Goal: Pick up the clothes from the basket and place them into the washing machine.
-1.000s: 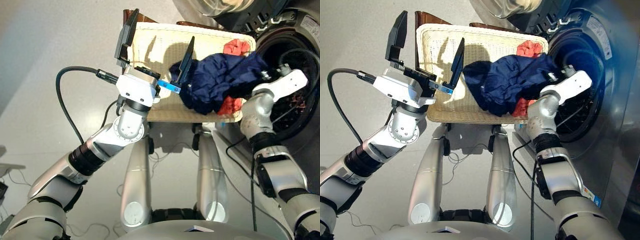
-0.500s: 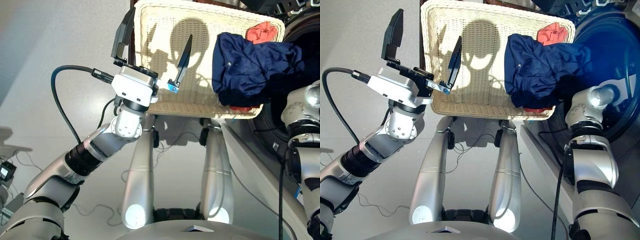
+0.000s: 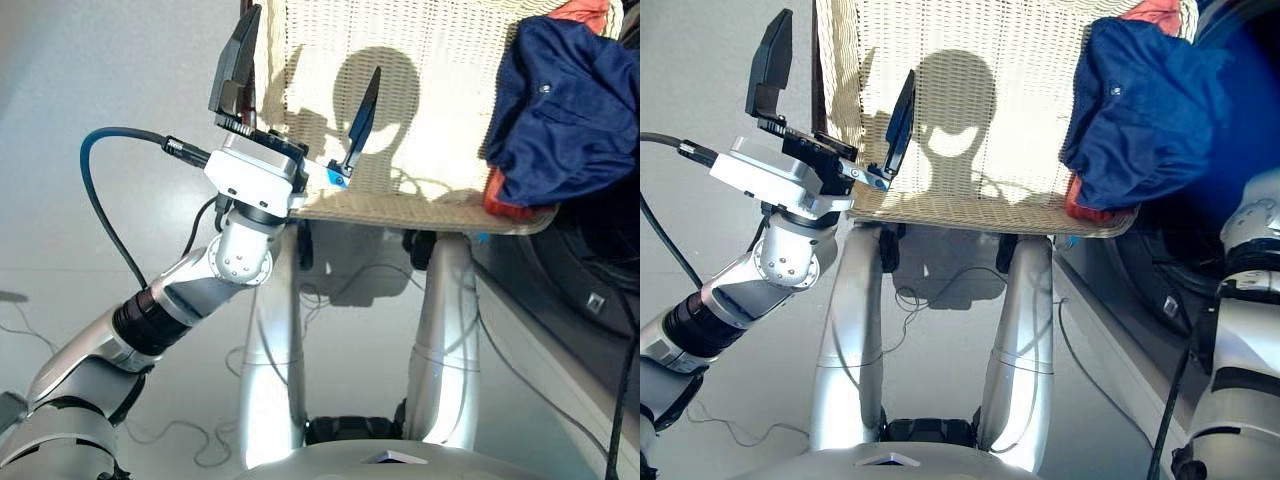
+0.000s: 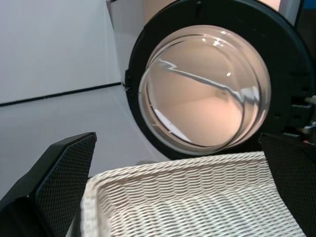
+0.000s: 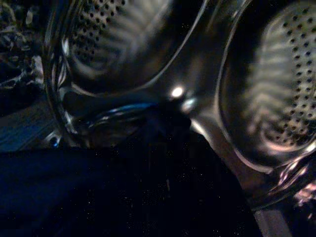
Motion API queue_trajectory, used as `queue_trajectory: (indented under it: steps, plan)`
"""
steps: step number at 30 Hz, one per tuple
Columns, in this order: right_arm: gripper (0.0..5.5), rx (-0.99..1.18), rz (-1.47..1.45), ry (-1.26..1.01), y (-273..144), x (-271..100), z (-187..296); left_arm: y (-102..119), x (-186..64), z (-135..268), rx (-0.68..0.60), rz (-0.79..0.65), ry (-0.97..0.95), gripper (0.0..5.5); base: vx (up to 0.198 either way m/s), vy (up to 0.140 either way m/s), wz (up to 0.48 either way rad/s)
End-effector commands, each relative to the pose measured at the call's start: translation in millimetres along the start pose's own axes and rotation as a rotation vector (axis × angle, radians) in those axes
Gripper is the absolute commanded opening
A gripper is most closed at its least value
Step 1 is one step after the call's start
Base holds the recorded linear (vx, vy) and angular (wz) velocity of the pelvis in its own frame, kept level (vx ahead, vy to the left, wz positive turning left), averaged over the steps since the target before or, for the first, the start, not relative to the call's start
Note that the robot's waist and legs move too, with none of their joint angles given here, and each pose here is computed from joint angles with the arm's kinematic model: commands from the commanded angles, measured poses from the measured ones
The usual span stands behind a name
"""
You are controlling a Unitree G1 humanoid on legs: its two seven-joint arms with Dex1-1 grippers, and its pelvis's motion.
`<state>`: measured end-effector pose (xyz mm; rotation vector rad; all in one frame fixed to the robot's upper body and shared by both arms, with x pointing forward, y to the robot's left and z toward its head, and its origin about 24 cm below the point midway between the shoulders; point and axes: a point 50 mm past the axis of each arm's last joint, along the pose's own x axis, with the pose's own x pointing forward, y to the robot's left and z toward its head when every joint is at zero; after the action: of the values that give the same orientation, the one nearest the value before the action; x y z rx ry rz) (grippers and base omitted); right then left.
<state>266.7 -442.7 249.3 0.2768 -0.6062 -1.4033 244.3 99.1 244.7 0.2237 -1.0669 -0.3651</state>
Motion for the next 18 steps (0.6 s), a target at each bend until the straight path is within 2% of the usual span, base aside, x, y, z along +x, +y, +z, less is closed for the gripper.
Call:
queue_trajectory:
  steps: [1,9,14,15,18]
  plan:
    - [0.0,-0.091,-0.216,-0.178,-69,47,41,-1,-1,24,-0.109,0.037,-0.104,5.5,0.0,0.0,0.0]
    - [0.0,-0.12,-0.254,-0.3,-67,52,67,2,-1,26,-0.118,0.01,-0.103,5.5,0.0,0.0,0.0]
    - [0.0,-0.114,-0.222,-0.251,-61,49,57,1,0,24,-0.123,0.003,-0.098,5.5,0.0,0.0,0.0]
    - [5.5,-0.077,-0.18,-0.195,-59,48,49,1,0,24,-0.126,0.001,-0.097,5.5,0.0,0.0,0.0]
    - [5.5,0.029,-0.103,-0.046,-53,42,26,0,2,21,-0.147,0.0,-0.08,5.5,0.0,0.0,0.0]
